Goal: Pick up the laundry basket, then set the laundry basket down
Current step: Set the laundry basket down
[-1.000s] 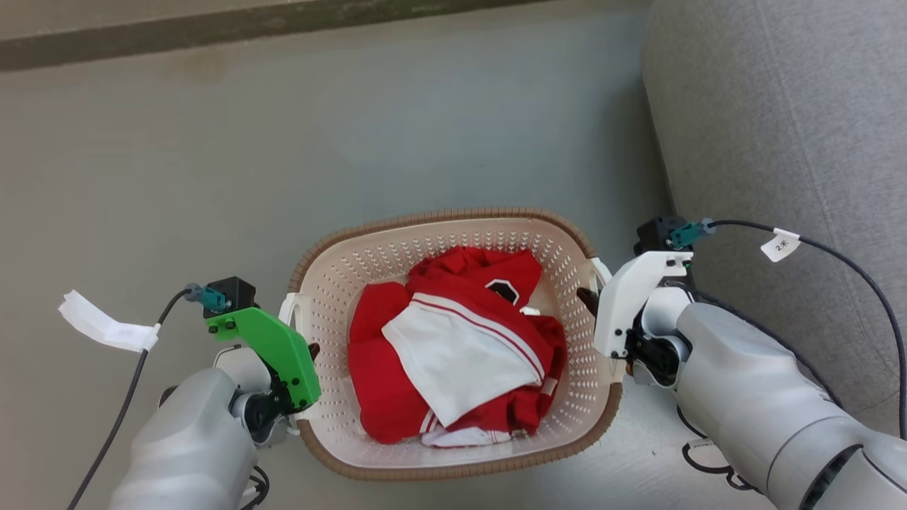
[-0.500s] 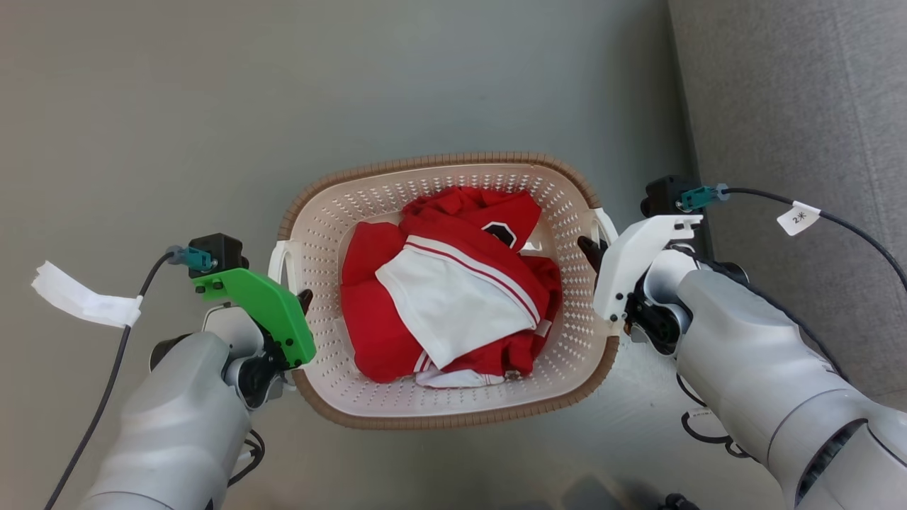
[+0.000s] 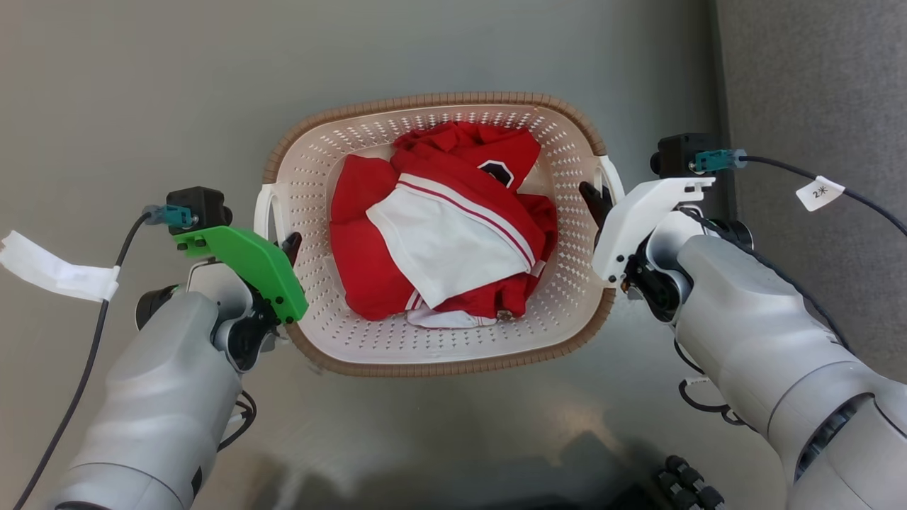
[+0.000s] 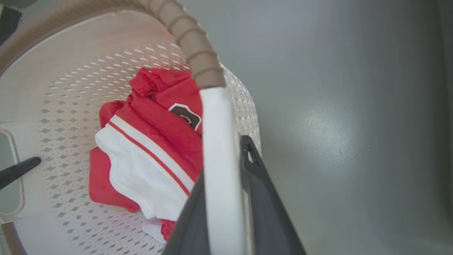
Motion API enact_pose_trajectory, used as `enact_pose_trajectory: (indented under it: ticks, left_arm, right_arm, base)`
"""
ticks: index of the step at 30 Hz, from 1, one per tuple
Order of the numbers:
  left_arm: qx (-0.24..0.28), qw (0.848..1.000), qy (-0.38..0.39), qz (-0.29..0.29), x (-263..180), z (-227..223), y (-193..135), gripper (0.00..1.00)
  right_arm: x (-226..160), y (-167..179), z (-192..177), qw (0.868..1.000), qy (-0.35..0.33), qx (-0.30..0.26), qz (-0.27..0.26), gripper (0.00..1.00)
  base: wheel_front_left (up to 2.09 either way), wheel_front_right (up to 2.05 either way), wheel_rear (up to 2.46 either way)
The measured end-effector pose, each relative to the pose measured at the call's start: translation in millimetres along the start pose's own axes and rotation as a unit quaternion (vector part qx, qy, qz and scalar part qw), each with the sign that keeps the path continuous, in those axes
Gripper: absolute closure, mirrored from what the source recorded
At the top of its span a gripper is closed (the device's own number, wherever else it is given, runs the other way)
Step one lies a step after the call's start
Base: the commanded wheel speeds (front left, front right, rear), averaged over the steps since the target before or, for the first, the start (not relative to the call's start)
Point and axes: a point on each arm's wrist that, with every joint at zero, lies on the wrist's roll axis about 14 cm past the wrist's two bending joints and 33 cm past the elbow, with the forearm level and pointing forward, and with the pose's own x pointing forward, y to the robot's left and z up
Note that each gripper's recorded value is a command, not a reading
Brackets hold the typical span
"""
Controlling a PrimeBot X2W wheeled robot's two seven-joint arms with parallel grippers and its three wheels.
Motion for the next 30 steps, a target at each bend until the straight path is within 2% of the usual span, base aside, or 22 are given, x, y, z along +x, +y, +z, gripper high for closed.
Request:
enact_pose_trajectory:
  ticks: [30]
  left_arm:
    - [-0.025, 0.999, 0.022, 0.013, 44.7, -23.4, 36.3, 1.00]
  right_arm:
    - [44.7, -18.2, -31.5, 0.999, 0.021, 0.038, -0.006, 1.00]
  base:
    - [0.00, 0.00, 0.00]
